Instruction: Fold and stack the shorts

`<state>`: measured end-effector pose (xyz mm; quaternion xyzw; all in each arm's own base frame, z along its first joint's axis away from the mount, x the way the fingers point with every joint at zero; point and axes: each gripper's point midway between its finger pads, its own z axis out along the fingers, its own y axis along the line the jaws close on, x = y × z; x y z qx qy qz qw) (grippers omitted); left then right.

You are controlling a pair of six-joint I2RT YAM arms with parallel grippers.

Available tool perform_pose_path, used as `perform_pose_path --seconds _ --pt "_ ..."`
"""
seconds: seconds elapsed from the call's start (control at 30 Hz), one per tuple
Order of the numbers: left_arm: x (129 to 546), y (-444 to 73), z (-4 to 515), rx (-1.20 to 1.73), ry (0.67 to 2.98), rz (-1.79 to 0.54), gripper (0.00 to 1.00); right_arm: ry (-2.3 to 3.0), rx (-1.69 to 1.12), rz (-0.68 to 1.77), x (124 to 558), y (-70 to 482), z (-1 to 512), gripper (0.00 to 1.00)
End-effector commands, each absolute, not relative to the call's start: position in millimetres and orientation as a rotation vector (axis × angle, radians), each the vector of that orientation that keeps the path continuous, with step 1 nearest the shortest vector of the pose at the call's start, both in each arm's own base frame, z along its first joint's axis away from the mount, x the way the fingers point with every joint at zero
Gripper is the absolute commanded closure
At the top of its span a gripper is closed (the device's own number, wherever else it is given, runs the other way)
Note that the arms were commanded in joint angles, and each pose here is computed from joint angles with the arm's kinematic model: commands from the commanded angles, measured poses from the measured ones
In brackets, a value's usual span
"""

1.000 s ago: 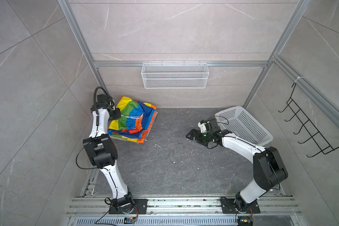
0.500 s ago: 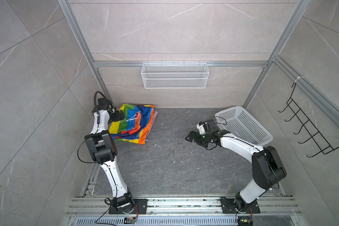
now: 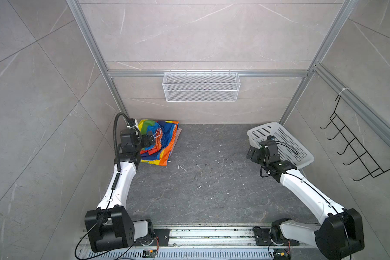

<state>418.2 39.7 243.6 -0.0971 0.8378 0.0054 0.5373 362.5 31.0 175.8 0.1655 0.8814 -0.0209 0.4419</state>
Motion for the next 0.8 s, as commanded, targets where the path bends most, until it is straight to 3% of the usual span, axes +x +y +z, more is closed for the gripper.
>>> perform_pose_path --seconds 0.0,0.23,0.77 --pt "404.3 62.2 216.5 -0.401 1.911 0.157 0.0 2.036 0.411 -0.352 364.8 -7.9 177.4 0.0" --pt "373.3 74.0 124.2 -0.445 2.035 0.337 0.0 2.004 0.307 -0.496 371.6 -16.1 135.4 0.01" --pt "376.6 40.5 92.6 -0.197 1.922 0.233 0.0 1.751 0.239 -0.398 363.2 -10.5 126.6 0.01"
